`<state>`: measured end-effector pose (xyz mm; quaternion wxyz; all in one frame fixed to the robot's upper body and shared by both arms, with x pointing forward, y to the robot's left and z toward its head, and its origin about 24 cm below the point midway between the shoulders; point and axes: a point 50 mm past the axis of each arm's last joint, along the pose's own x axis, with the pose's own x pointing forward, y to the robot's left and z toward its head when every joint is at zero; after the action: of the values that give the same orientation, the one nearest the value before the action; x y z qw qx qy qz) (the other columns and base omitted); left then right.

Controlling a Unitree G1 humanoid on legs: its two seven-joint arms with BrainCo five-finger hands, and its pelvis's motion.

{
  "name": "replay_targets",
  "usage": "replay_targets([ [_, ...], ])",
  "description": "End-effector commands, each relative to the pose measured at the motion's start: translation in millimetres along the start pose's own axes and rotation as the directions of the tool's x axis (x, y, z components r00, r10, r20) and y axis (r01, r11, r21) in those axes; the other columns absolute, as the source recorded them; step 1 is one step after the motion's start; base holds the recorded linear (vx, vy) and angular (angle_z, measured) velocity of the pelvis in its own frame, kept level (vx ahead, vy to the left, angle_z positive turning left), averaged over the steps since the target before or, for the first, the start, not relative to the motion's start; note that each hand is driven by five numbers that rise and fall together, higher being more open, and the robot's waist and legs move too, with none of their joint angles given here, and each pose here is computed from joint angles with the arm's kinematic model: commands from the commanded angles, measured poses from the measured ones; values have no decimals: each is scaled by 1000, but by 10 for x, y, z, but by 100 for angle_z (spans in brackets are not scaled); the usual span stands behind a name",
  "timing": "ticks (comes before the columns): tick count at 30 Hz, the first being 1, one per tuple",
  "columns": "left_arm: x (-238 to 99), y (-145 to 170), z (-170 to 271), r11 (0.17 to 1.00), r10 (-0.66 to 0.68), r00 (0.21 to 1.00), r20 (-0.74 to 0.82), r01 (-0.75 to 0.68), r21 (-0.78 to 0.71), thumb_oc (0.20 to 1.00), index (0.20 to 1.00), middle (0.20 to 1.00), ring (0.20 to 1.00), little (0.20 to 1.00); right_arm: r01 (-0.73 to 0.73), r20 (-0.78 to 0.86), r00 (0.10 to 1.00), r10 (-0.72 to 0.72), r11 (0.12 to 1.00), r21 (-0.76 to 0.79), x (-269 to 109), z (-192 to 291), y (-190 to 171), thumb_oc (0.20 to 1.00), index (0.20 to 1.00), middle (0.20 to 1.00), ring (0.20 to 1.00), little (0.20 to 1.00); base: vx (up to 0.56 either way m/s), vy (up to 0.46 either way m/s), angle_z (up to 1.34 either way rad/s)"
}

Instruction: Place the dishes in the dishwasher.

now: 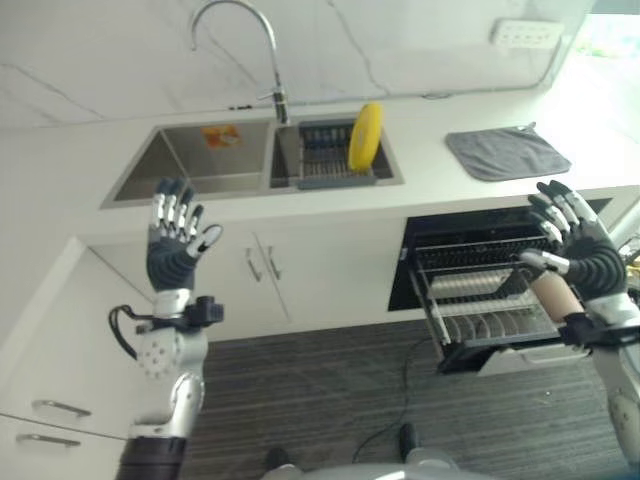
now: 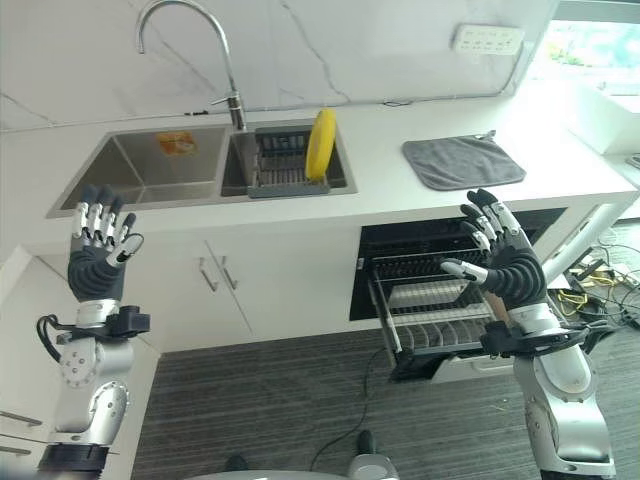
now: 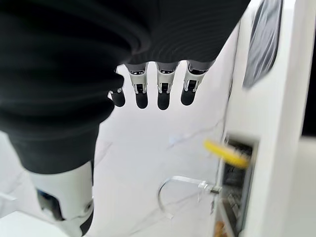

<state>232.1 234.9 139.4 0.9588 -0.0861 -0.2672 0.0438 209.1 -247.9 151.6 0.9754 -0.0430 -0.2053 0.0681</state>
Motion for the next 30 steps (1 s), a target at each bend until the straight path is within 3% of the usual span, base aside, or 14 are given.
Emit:
replay_targets([
  [1, 67, -13, 244, 998, -60, 995, 84, 58, 32, 1000, 1000, 1000, 1000, 1000, 6, 176, 984, -3, 1000, -13, 159, 258, 37, 1000, 1000, 1000, 1000, 1000, 346, 457, 33],
  [11, 122, -94, 244, 992, -118, 992, 47, 115, 51, 1000, 1000, 1000, 1000, 1000, 55, 205, 977, -51, 998, -14, 134, 242, 117, 1000, 1000, 1000, 1000, 1000, 191, 241, 14],
  [16, 119, -143, 231, 986, -153, 988, 25, 151, 72, 1000, 1000, 1000, 1000, 1000, 8, 206, 979, 3, 999, -54, 145, 260, 131, 1000, 1000, 1000, 1000, 1000, 92, 111, -17],
  [30, 137, -215, 165, 983, -185, 983, 8, 185, 16, 1000, 1000, 1000, 1000, 1000, -11, 140, 990, 13, 1000, -12, 178, 192, 75, 1000, 1000, 1000, 1000, 1000, 240, -311, -1],
])
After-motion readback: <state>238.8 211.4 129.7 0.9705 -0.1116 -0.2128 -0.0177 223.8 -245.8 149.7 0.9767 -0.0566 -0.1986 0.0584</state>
